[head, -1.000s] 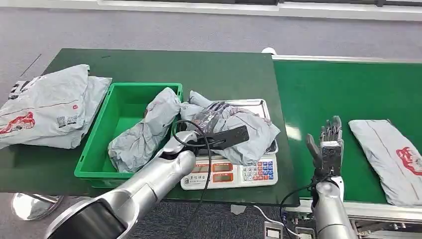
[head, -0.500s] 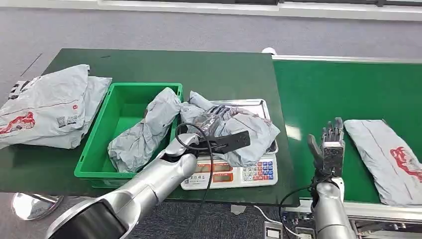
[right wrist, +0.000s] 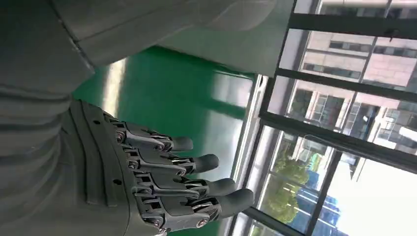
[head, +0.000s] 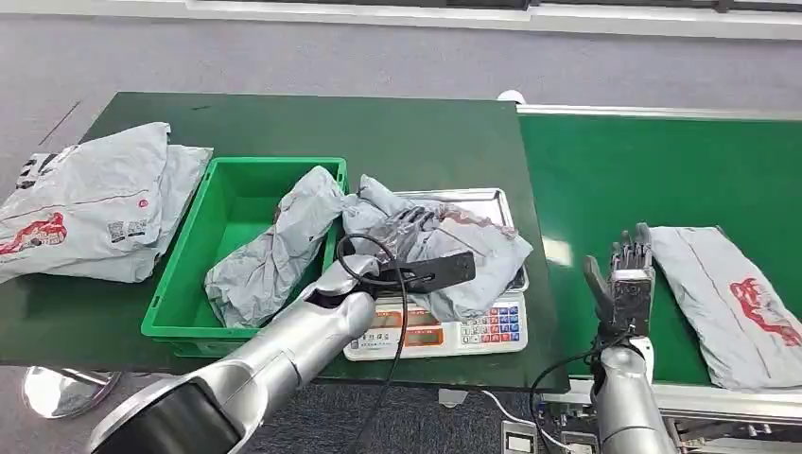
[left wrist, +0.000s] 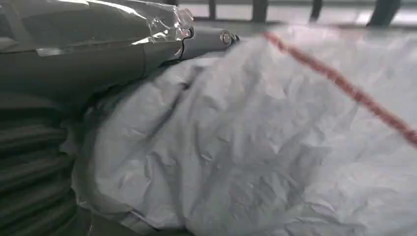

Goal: Moved the parcel from conveyor to table for the left to box.

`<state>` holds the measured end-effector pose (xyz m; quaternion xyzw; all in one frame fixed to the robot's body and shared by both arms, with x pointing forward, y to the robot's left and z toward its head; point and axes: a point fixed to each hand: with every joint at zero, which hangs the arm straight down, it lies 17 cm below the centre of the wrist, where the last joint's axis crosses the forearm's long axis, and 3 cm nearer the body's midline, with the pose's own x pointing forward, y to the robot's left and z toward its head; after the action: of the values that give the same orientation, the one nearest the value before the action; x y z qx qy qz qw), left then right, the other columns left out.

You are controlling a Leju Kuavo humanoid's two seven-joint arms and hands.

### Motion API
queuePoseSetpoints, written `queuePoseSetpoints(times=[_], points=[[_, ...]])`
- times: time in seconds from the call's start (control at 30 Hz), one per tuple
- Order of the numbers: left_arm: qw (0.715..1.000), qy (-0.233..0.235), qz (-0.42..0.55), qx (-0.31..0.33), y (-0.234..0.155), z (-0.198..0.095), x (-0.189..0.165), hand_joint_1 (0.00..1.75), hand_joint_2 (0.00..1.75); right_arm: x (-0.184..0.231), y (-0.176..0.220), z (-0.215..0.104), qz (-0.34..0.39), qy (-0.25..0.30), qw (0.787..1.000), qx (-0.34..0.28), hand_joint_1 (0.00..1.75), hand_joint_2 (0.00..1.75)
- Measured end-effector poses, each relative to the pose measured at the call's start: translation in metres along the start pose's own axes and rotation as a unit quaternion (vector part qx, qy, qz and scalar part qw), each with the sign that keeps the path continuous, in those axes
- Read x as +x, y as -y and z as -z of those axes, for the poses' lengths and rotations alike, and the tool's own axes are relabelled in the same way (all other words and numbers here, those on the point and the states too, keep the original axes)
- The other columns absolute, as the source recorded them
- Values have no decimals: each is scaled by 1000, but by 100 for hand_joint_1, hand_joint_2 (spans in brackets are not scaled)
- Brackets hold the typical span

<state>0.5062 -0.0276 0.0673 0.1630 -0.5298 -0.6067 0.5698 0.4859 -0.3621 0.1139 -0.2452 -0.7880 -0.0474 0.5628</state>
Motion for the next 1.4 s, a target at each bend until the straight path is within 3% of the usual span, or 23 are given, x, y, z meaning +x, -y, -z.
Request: queuePoseSetpoints(times=[0.03,0.07,0.17,0.2,0.3,0.37,0.7,0.97,1.27,1.4], points=[[1000,-16,4,-17,4,-1,-6,79,175,0,1,0,-1,0,1000,-2,0,175],[999,-26,7,-29,6,-2,-9,175,175,0,2,0,-3,0,1000,-4,0,175],[999,-24,6,-37,8,-2,-8,175,175,0,3,1,-5,-1,1000,-8,0,175],[1000,4,-14,-13,0,0,3,175,175,-1,4,1,-4,-1,1000,-9,0,175],[975,136,-81,154,-61,-8,38,175,175,-2,7,1,-3,-3,1000,-12,0,175],[959,168,-82,213,-87,-16,45,175,175,-2,7,2,-4,-2,1000,-9,0,175],[952,163,-113,232,-91,-19,38,175,175,0,6,4,-4,0,1000,-11,0,175],[921,216,-124,300,-118,-37,46,175,175,6,4,9,-4,6,1000,-11,0,175],[918,197,-137,315,-129,-38,37,175,175,6,4,10,-6,6,1000,-14,0,175],[865,232,-164,415,-166,-69,33,175,175,4,7,9,-5,3,1000,-19,0,175]])
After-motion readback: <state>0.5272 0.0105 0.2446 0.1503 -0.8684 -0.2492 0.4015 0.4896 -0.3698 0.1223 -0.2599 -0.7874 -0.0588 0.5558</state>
